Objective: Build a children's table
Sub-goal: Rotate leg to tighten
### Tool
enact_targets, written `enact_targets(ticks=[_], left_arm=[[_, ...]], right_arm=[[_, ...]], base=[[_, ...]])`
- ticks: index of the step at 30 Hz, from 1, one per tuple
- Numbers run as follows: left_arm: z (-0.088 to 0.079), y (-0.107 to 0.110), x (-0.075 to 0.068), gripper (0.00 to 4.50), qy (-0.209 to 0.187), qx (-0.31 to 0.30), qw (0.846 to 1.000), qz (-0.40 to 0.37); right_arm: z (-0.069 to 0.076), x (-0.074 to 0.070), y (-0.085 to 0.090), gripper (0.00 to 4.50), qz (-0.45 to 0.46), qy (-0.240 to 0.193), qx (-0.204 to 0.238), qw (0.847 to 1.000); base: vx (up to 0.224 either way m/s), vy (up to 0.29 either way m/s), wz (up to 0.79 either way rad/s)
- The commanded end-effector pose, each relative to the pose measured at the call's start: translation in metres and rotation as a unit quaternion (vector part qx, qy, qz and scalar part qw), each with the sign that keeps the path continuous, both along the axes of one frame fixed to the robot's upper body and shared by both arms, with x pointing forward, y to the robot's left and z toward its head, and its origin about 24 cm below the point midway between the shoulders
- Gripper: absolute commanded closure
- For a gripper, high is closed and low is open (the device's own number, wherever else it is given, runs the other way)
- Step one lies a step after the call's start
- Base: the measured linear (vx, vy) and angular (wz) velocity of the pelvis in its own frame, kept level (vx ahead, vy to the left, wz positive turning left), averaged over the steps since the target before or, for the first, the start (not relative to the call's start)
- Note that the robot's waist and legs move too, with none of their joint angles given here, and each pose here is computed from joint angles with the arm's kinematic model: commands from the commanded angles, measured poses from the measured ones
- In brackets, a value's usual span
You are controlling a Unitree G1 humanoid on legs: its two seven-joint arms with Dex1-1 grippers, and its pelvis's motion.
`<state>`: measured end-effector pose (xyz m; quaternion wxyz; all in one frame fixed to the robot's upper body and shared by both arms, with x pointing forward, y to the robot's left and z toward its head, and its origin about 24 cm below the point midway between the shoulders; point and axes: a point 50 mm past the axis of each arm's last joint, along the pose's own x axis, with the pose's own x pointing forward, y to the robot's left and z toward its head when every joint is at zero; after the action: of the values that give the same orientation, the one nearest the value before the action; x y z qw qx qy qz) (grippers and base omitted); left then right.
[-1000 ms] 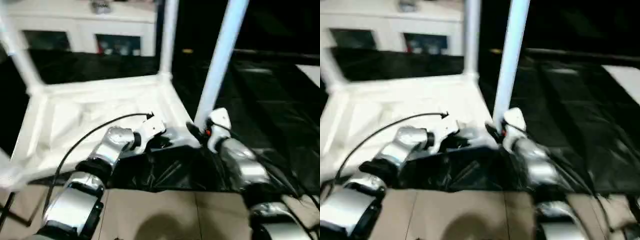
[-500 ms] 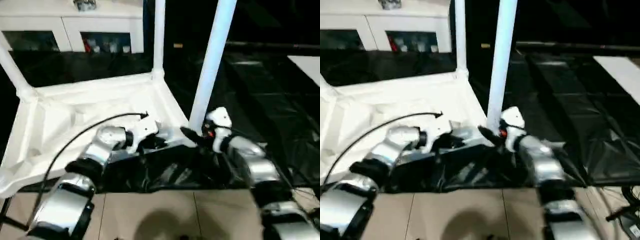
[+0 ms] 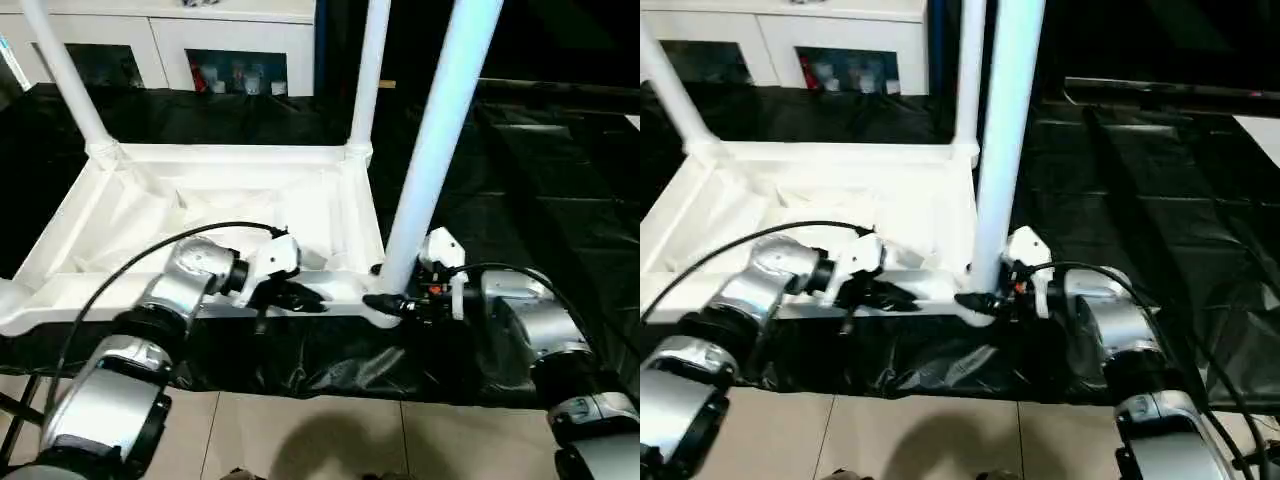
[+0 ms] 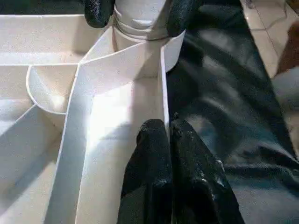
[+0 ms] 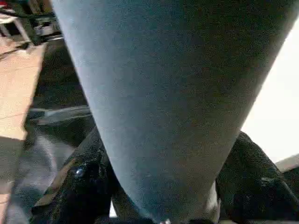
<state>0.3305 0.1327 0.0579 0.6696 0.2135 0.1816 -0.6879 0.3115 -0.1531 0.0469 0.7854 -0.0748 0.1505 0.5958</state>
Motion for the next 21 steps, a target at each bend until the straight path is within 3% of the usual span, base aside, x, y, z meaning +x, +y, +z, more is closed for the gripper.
enact_targets(ticks=[1,11,13,19,21], left_arm=[[-0.001,-0.006,-0.003,4.50,0.017,0.019,0.999,-0.043],[0.000,-0.006,-0.001,4.50,0.017,0.013,0.999,-0.030],[-0.006,-0.016,0.005,4.50,-0.018,0.020,0.999,0.035],[-0.011,-0.048,0.011,4.50,-0.042,-0.004,0.992,0.116],[-0.012,-0.065,0.012,4.50,-0.051,-0.017,0.988,0.145]], right_arm=[[-0.007,-0.005,0.008,1.93,0.043,0.031,-0.012,0.999],[-0.011,-0.009,0.017,2.01,0.035,0.040,0.013,0.999],[-0.020,-0.007,0.023,2.01,-0.063,0.019,0.027,0.997],[-0.033,0.006,0.035,2.02,-0.244,-0.001,0.039,0.969],[-0.035,0.012,0.044,2.02,-0.311,0.004,0.046,0.949]], base=[[0.000,0.000,0.00],[0.000,0.000,0.00],[0.000,0.000,0.00],[0.000,0.000,0.00],[0.000,0.000,0.00]])
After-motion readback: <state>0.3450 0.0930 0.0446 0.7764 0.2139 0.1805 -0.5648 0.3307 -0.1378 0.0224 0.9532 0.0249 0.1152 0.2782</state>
